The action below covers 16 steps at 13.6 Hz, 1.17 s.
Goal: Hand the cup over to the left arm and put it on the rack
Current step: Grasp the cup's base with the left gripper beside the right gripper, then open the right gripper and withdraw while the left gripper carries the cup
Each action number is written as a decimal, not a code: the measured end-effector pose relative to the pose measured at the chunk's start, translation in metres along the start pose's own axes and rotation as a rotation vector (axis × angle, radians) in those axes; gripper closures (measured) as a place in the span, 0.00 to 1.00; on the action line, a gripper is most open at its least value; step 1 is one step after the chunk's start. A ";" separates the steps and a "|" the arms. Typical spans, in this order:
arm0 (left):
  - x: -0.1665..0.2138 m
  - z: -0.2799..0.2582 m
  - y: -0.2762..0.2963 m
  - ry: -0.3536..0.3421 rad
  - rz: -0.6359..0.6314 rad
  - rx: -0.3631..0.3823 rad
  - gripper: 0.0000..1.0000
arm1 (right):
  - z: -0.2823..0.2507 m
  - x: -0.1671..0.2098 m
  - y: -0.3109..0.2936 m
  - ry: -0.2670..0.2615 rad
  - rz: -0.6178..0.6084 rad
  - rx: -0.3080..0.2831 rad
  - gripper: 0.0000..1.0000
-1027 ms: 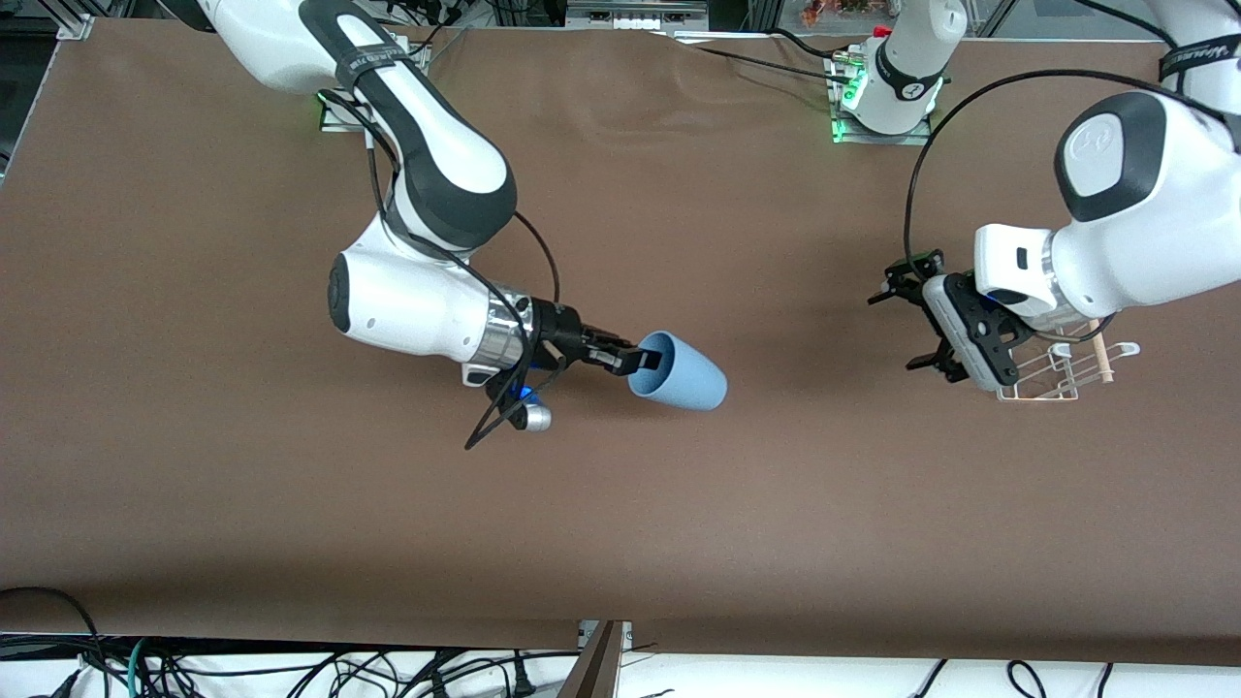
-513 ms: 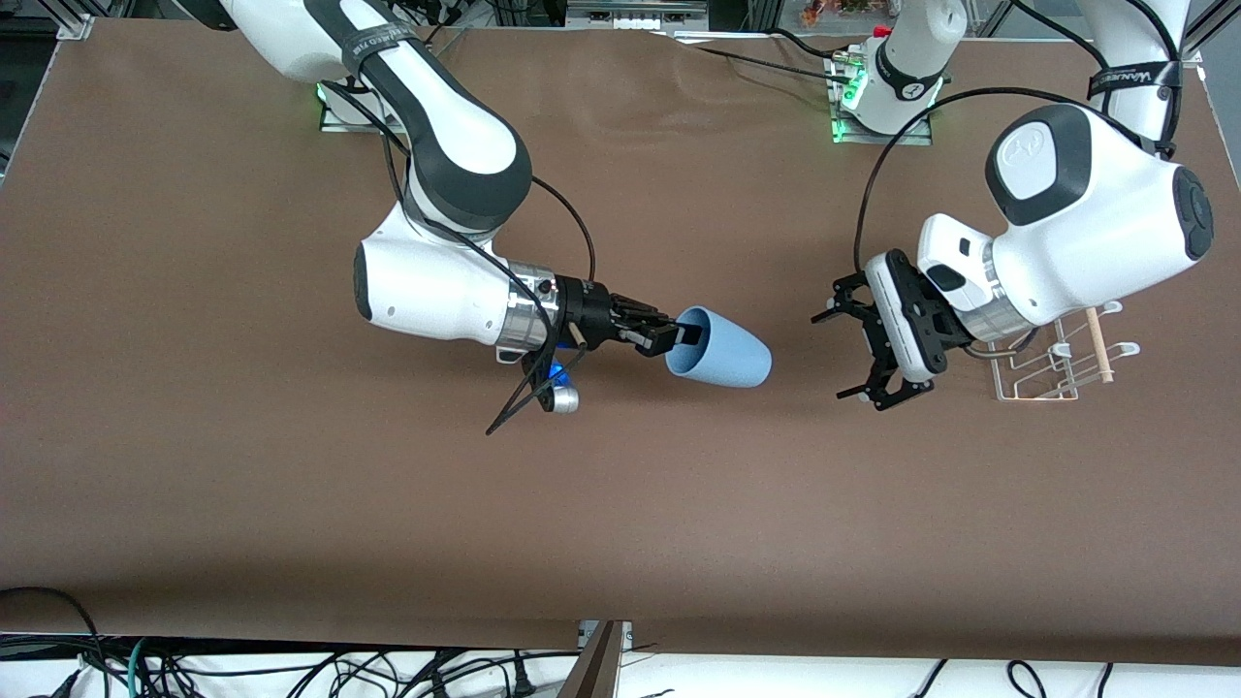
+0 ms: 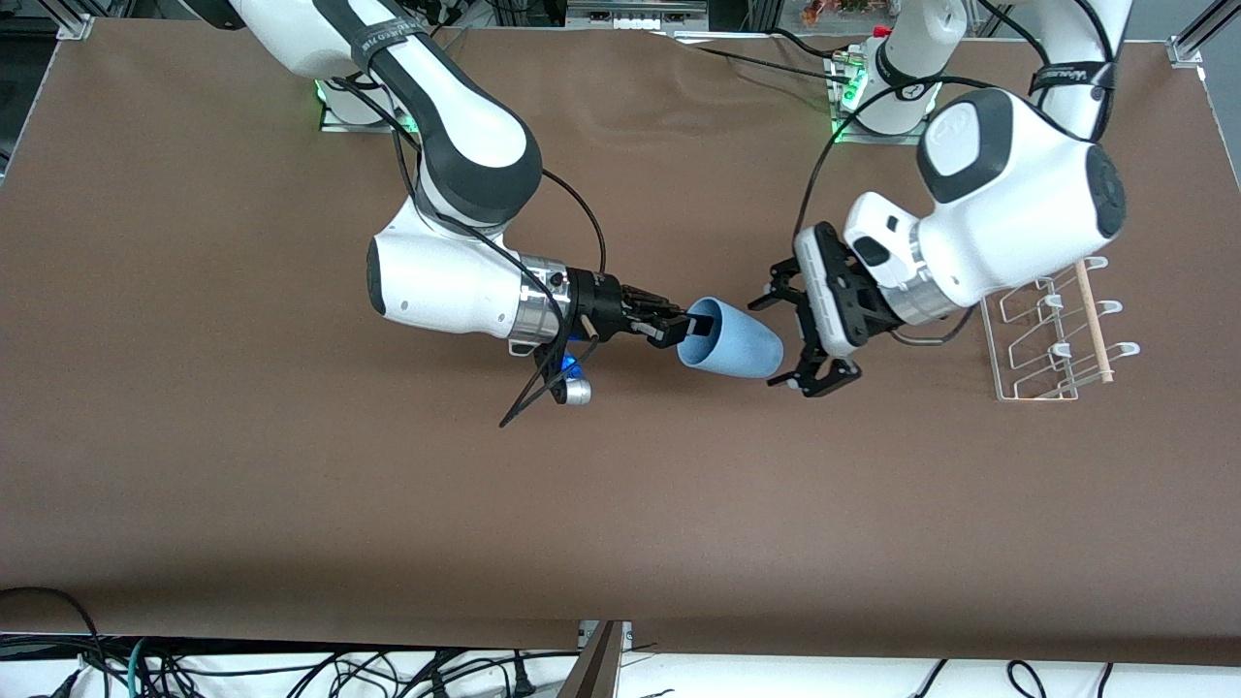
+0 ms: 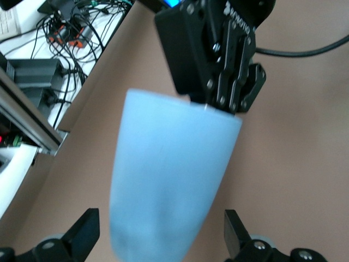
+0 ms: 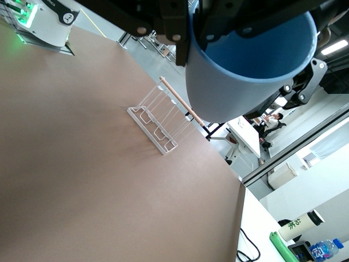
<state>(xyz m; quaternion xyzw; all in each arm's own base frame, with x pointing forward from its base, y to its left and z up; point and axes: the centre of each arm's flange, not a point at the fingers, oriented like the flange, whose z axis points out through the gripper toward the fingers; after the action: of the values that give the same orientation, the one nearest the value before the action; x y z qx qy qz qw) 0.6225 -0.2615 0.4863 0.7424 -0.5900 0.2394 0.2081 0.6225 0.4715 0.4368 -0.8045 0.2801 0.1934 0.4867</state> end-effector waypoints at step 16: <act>-0.002 0.010 -0.003 -0.004 0.016 0.007 0.23 | -0.060 0.034 -0.011 -0.023 0.017 -0.002 0.15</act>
<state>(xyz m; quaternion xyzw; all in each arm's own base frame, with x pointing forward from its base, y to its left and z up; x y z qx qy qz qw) 0.6259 -0.2653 0.4775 0.7389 -0.5956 0.2418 0.2023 0.6576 0.4129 0.4517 -0.8003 0.2813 0.2072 0.4873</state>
